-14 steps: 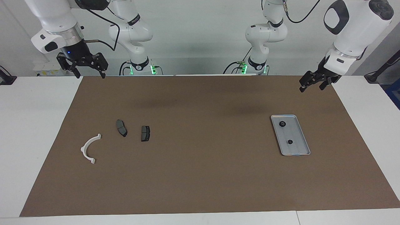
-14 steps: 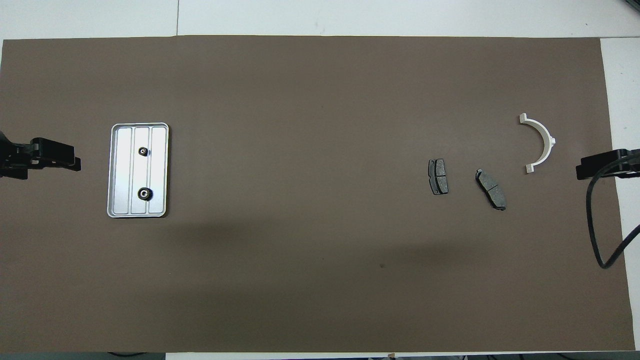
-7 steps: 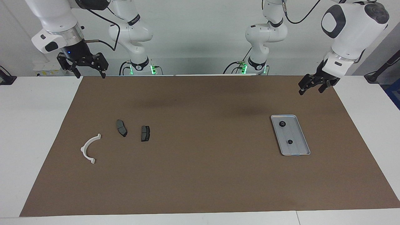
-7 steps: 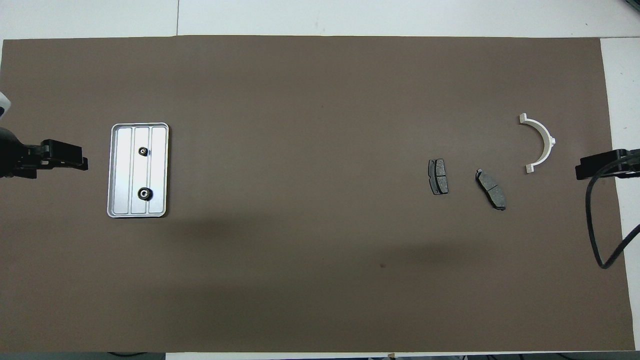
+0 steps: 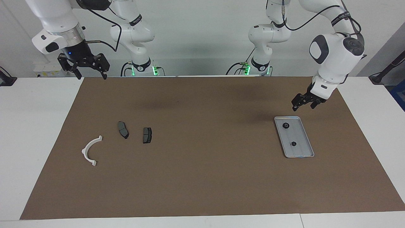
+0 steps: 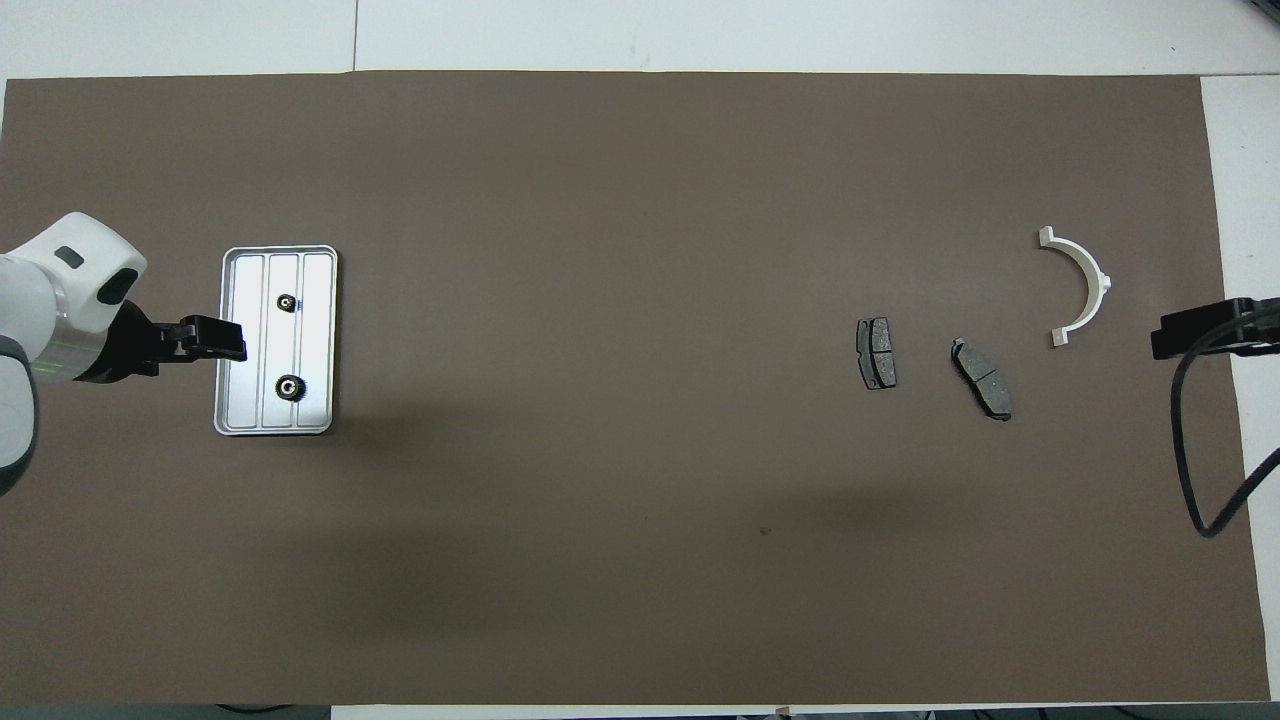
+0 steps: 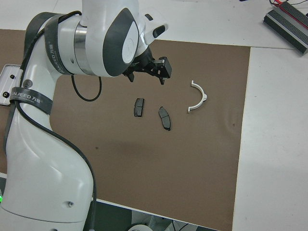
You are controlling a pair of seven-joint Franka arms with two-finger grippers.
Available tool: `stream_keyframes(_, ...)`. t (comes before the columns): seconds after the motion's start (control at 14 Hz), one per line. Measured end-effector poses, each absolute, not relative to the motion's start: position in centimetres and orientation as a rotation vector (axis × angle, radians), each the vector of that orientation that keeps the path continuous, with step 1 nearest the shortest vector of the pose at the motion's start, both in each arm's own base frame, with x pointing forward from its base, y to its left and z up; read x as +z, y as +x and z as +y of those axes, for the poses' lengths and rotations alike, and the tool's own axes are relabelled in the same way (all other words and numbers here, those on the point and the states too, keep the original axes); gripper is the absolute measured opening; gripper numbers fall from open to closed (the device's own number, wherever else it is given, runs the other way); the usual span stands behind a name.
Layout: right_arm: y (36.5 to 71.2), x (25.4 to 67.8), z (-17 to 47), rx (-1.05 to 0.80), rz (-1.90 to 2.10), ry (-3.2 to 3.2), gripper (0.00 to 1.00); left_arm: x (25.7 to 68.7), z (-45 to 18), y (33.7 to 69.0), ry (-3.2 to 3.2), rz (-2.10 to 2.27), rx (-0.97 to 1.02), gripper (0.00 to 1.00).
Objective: Place bearing gear from tray to pile
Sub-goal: 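Reach the left gripper to the silver tray and grasp a black gear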
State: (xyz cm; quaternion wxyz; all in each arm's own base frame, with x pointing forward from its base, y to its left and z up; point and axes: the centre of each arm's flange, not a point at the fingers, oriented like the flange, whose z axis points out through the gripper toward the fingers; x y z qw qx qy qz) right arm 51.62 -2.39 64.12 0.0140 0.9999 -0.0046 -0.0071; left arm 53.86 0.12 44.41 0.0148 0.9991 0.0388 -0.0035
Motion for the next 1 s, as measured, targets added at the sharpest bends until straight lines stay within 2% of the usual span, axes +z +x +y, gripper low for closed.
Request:
stream_keyframes(0.07, 51.6, 64.1, -2.4, -0.021, -0.019, 3.113, 1.00, 43.2, 0.1, 53.8, 3.116, 0.116, -0.020, 1.00)
stream_keyframes(0.14, 51.6, 64.2, -2.4, -0.019, -0.030, 3.113, 1.00, 42.1, 0.1, 53.9, 3.120, 0.112, -0.026, 0.92)
stream_keyframes(0.21, 51.6, 64.2, -2.4, -0.012, -0.044, 3.113, 1.00, 41.2, 0.1, 53.9, 3.122, 0.111, -0.030, 0.90)
stream_keyframes(0.43, 51.9, 64.4, -2.4, 0.024, -0.061, 3.112, 1.00, 38.3, -0.1, 53.6, 3.124, 0.107, -0.043, 0.88)
stream_keyframes(0.72, 52.2, 64.7, -2.6, 0.067, -0.069, 3.111, 1.00, 35.4, -0.3, 53.5, 3.125, 0.100, -0.088, 0.90)
stream_keyframes(0.79, 52.2, 64.7, -2.7, 0.072, -0.070, 3.111, 1.00, 34.9, -0.5, 53.5, 3.126, 0.093, -0.095, 0.81)
stream_keyframes(1.0, 52.3, 64.8, -2.8, 0.088, -0.072, 3.110, 1.00, 33.0, -1.0, 53.5, 3.126, 0.079, -0.114, 0.80)
